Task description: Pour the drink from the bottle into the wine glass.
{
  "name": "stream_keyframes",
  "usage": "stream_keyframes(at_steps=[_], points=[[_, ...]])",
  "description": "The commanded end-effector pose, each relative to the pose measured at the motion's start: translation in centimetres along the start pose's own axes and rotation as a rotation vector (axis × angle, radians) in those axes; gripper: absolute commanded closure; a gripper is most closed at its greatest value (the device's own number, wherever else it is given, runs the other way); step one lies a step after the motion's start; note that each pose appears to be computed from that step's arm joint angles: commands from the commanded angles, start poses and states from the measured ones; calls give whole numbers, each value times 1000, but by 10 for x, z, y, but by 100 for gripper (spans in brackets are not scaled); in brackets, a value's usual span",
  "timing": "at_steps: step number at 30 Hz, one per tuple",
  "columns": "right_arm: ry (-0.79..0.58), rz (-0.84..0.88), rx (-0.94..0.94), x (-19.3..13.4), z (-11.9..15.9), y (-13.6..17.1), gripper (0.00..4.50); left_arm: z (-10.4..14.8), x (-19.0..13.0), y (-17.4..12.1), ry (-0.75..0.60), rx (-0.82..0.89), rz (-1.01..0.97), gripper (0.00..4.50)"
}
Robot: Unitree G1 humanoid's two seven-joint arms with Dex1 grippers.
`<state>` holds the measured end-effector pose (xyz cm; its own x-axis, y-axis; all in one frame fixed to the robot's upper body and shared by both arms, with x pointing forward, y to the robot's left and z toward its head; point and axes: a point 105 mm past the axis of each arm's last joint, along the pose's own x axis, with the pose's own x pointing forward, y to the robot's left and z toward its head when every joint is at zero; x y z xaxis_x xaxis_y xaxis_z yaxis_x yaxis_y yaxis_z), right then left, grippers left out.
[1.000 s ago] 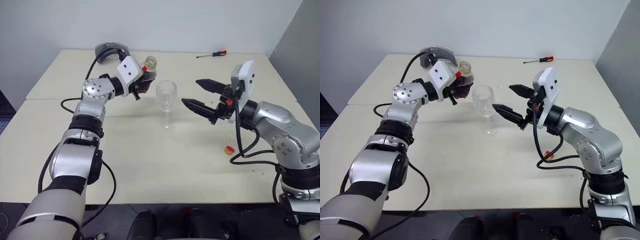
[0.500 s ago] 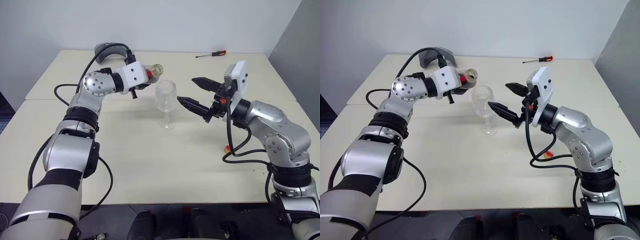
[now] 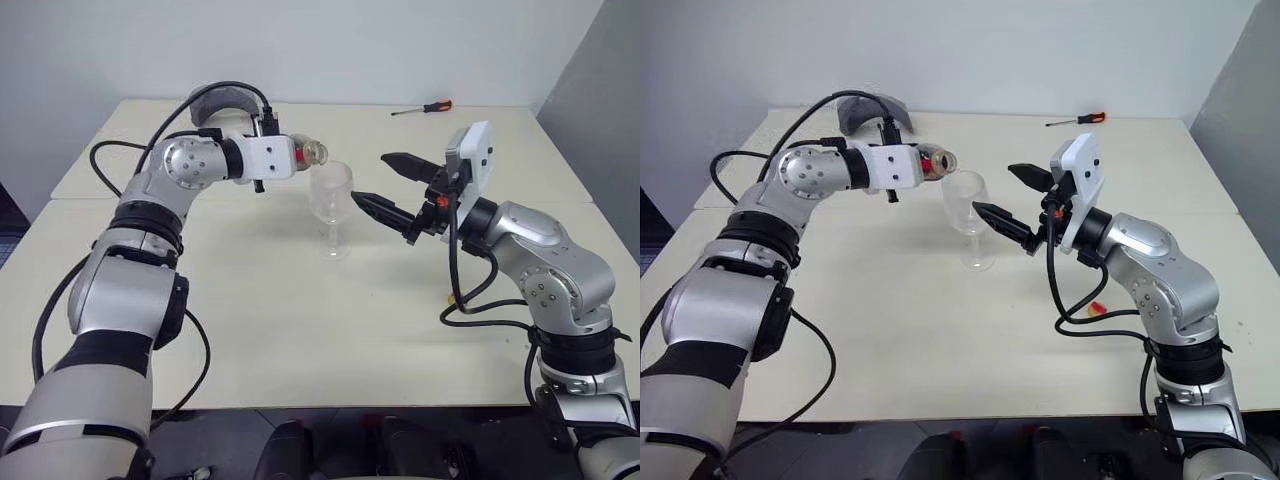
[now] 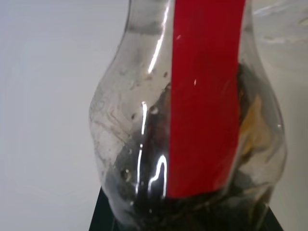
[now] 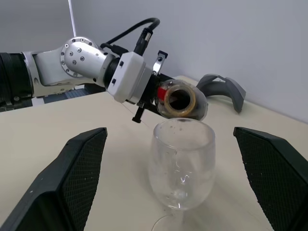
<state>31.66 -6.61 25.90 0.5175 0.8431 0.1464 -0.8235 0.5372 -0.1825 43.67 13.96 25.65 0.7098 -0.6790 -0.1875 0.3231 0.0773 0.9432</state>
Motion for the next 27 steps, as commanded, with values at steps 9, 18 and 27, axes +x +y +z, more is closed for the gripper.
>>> stream_keyframes(at_steps=[9, 18, 27], points=[[-48, 5, -33, 1, 10, 2, 0, 12, -9, 42, 21, 158, 91, 352], [-48, -8, -40, 0, 9, 1, 0, 16, -7, 45, 41, 264, 76, 352], [-47, -18, -43, -1, 9, -1, 0, 17, -7, 51, 62, 329, 89, 352]])
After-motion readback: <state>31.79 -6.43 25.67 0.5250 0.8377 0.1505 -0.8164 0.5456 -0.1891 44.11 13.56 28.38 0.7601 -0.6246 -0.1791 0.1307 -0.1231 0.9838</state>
